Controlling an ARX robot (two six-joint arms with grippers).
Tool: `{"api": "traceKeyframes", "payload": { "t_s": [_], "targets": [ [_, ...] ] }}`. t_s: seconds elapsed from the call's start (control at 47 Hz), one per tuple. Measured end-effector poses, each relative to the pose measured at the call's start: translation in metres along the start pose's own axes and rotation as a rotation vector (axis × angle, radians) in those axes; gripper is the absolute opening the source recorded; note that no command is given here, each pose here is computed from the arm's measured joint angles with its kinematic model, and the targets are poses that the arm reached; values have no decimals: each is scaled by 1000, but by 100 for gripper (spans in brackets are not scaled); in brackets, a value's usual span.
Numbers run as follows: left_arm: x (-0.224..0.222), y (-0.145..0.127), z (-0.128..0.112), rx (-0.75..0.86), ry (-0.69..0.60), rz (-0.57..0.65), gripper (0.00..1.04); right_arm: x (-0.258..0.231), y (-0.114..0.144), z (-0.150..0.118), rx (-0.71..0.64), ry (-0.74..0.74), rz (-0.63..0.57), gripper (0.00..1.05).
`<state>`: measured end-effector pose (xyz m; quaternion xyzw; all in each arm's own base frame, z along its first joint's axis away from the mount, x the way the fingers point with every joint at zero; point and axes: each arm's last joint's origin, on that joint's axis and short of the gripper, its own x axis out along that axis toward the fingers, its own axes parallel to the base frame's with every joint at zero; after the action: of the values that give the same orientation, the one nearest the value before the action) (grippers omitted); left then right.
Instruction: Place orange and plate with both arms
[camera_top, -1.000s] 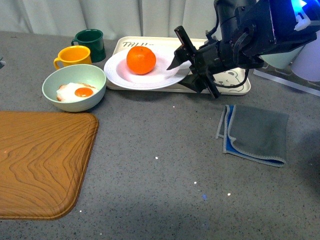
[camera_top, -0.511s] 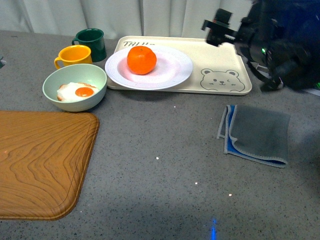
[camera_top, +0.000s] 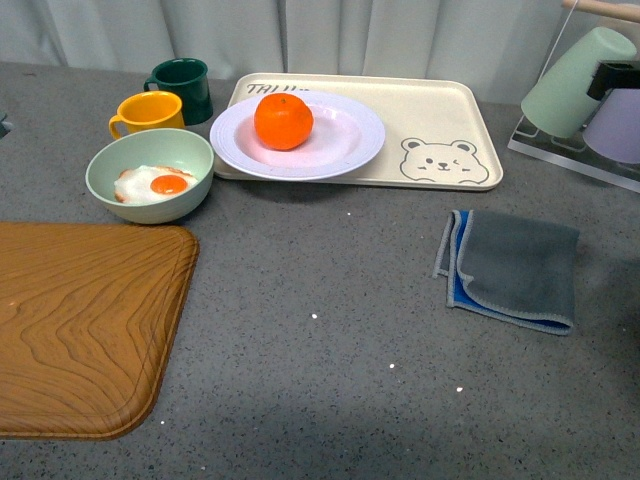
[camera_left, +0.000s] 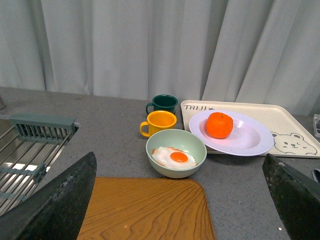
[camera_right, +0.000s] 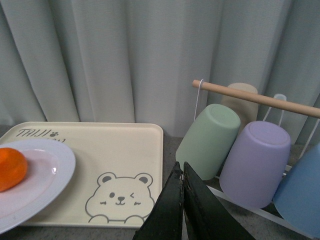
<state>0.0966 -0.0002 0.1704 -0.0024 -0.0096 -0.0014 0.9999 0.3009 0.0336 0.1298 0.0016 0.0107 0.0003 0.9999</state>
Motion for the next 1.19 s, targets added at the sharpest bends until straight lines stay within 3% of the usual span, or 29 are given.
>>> {"api": "traceKeyframes", "payload": {
  "t_s": [0.447, 0.681, 1.191],
  "targets": [
    [0, 0, 0, 0, 0, 0, 98, -96, -29, 18, -1, -4, 18, 1],
    [0, 0, 0, 0, 0, 0, 98, -119, -33, 29, 0, -7, -4, 1],
    [0, 0, 0, 0, 0, 0, 98, -156, -33, 29, 0, -6, -1, 1]
  ]
}}
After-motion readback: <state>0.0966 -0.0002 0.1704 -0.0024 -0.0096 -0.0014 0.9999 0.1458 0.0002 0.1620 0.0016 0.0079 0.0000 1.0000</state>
